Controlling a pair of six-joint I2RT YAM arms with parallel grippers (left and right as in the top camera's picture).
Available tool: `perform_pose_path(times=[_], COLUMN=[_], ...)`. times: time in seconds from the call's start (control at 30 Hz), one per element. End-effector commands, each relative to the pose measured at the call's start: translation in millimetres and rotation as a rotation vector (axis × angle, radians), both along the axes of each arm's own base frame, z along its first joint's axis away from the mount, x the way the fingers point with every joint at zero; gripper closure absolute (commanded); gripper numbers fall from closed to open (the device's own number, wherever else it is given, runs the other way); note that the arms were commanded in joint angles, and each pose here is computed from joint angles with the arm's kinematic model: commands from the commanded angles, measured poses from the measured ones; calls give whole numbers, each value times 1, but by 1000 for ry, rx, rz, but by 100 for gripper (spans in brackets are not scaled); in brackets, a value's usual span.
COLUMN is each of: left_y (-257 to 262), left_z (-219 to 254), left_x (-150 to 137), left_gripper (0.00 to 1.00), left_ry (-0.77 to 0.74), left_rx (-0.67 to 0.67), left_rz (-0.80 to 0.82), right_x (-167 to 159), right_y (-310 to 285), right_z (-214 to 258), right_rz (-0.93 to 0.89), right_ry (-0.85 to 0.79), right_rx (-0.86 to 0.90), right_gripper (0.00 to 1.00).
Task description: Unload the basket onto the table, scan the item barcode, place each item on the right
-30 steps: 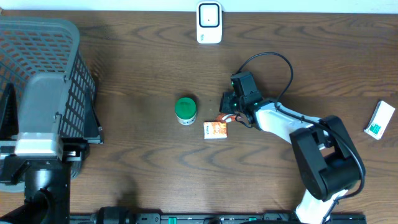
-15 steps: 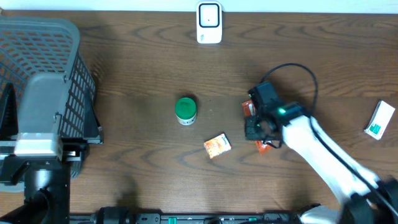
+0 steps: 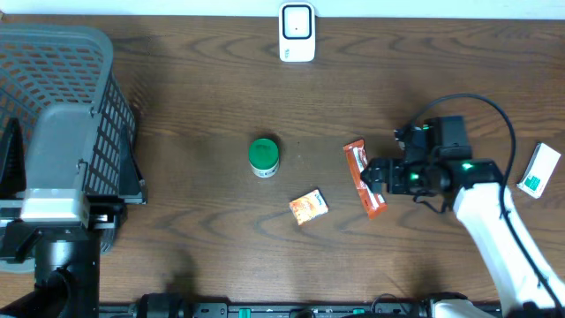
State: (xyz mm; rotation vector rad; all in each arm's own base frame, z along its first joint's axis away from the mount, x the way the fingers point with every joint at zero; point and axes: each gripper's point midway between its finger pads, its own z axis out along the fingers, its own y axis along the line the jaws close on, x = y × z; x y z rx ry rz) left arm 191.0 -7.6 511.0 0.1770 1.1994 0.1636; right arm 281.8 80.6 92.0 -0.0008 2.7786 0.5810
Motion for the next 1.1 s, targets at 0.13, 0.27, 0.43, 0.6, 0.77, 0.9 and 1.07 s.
perform_pose_path(times=[0.13, 0.27, 0.43, 0.6, 0.77, 0.9, 1.07], left_y=[-3, -3, -3, -3, -3, -3, -3], left_z=[4, 4, 4, 4, 3, 3, 3], left_x=[-5, -5, -5, -5, -5, -4, -4], left_gripper=[1, 1, 1, 1, 1, 1, 1], left_ry=[-17, -16, -16, -16, -15, -12, -12], left_rx=[0, 0, 0, 0, 0, 0, 0], left_rz=[-19, -19, -19, -19, -19, -19, -19], right_x=[-6, 0, 21, 38, 53, 64, 61], right_y=[1, 19, 24, 26, 30, 48, 61], right_z=[-42, -48, -37, -28, -31, -36, -70], right_rz=[69, 122, 53, 20, 12, 55, 48], right_ry=[120, 115, 78, 32, -6, -18, 72], right_rx=[232, 362, 437, 476, 493, 591, 642], right_gripper=[8, 46, 99, 99, 99, 99, 99])
